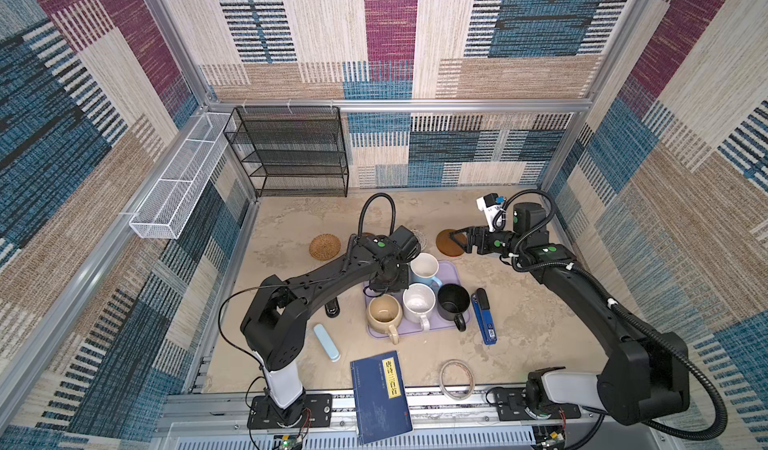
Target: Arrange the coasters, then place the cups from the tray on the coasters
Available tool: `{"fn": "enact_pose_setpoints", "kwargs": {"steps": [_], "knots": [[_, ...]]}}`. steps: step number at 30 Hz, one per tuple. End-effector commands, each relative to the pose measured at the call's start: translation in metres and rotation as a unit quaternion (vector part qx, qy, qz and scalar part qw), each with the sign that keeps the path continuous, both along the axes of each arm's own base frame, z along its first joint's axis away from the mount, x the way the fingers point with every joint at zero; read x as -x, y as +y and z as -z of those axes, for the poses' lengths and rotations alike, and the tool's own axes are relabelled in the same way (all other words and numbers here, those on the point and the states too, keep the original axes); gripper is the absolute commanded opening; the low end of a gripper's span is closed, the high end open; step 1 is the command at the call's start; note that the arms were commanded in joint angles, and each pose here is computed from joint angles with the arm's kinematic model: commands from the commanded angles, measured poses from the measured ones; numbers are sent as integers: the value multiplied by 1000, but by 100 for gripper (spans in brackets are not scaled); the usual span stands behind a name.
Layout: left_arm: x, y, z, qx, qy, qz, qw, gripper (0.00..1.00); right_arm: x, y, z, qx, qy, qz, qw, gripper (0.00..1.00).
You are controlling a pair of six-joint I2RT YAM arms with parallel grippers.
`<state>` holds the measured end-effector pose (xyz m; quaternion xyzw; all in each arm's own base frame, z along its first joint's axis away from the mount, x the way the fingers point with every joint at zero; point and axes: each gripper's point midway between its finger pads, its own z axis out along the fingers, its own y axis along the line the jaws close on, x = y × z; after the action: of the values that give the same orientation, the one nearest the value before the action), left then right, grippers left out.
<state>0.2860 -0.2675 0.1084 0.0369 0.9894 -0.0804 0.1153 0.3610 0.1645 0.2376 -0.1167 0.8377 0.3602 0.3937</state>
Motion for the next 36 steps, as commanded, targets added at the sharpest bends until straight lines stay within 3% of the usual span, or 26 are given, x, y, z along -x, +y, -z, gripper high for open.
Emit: {"fn": "enact_pose_setpoints", "kwargs": {"steps": [1, 7, 9, 17, 28, 36], "knots": [[-5, 6, -8, -12, -22, 7, 1000, 0, 0, 1, -4, -2, -11, -5, 1000, 89], [-9, 8, -30, 5, -49, 14, 999, 0, 14, 26, -10, -14, -25, -61, 998, 91], [-11, 8, -40, 13, -65, 20, 998, 0, 21, 37, -15, -15, -36, -82, 996, 99], [-14, 22, -70, 44, -81, 25, 995, 0, 52, 92, -30, -39, -66, -176, 981, 99], [-30, 73, -77, 57, -77, -1, 995, 0, 57, 159, -27, -27, -82, -204, 975, 100], [-62, 131, -64, 5, -94, -35, 995, 0, 37, 209, -23, -28, -79, -204, 975, 99]]}}
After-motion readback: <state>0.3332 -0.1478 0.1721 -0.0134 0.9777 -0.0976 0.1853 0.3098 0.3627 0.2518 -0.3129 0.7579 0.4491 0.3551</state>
